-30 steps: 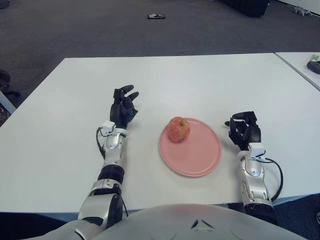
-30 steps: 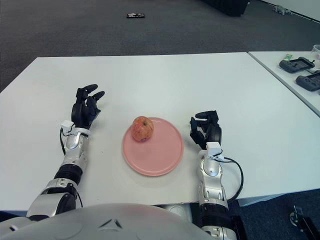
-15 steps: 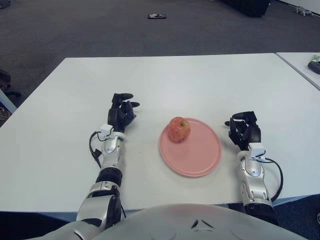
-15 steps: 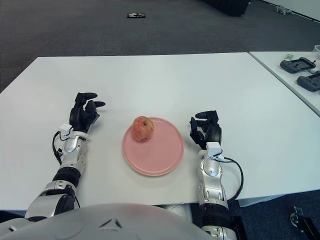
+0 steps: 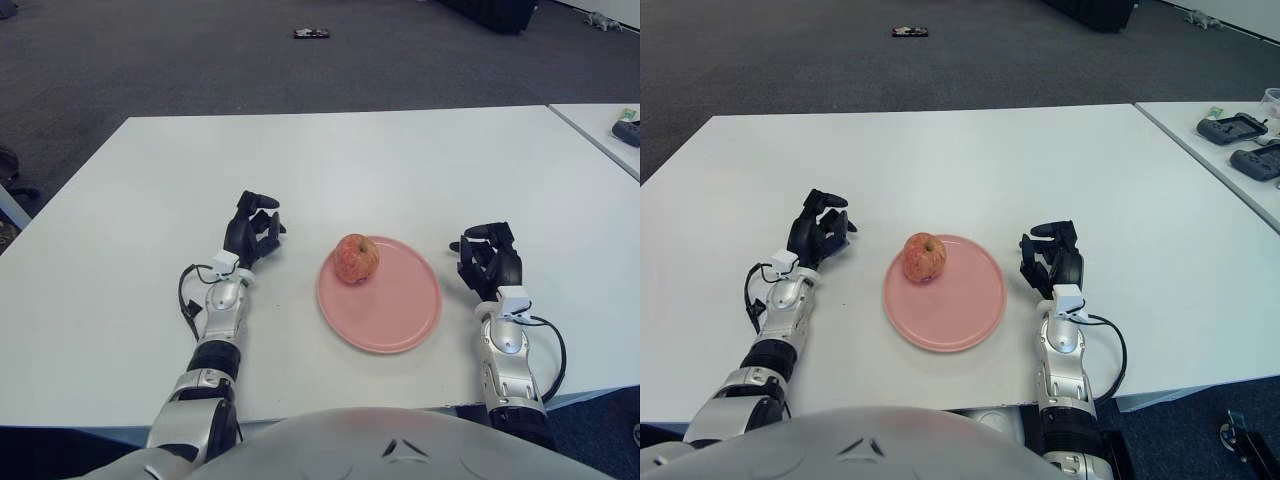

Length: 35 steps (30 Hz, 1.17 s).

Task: Put the apple into the plate.

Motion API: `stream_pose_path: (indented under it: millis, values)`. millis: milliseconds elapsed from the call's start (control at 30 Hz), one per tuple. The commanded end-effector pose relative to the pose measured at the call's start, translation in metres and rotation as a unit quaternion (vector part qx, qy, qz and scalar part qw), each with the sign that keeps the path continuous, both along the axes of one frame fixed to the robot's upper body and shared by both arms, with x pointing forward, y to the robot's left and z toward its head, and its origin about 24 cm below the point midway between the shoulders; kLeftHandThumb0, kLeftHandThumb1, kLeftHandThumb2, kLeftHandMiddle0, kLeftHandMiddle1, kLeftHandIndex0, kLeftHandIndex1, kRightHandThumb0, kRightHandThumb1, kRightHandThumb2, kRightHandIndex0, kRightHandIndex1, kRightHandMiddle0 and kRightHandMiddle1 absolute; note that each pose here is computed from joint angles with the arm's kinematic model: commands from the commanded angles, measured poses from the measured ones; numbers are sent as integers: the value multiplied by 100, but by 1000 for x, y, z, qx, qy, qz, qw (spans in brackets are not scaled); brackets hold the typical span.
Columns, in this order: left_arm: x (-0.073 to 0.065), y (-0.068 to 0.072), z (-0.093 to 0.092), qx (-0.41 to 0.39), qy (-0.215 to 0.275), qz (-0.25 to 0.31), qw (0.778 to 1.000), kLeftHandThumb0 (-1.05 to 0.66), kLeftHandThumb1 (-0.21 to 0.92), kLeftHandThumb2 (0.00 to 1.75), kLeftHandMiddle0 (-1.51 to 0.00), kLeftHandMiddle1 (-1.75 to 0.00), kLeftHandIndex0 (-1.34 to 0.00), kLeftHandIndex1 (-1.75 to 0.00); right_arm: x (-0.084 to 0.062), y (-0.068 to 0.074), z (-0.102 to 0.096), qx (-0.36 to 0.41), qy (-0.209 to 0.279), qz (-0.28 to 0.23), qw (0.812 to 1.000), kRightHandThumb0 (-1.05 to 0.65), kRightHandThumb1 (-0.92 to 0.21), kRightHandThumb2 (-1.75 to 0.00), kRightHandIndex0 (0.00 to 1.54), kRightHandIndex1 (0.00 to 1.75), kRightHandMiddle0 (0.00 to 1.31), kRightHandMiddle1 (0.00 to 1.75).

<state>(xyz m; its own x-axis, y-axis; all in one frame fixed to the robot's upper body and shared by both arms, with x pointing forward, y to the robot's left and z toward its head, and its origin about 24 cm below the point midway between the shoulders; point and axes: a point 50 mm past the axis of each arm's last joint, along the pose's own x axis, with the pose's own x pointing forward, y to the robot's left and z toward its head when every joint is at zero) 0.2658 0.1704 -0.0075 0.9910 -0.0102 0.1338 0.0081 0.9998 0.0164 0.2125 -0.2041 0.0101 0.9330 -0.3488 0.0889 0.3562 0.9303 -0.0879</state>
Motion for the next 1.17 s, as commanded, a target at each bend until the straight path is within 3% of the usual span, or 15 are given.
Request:
stream_pose_path:
  millis: [0,1133]
  values:
    - [-17,6,-20,13,52,11,999,-37,76,75,-80,-175,-29,-175,4,-1,3,-1,-13,2,1000,-34,-92,-53,52,119,19,175]
    - [-34,9,-31,34,87,48,995,-37,74,77,-82,-175,-30,-175,6,2,2,7,-5,13,1000,-34,-92,-53,51,119,19,175]
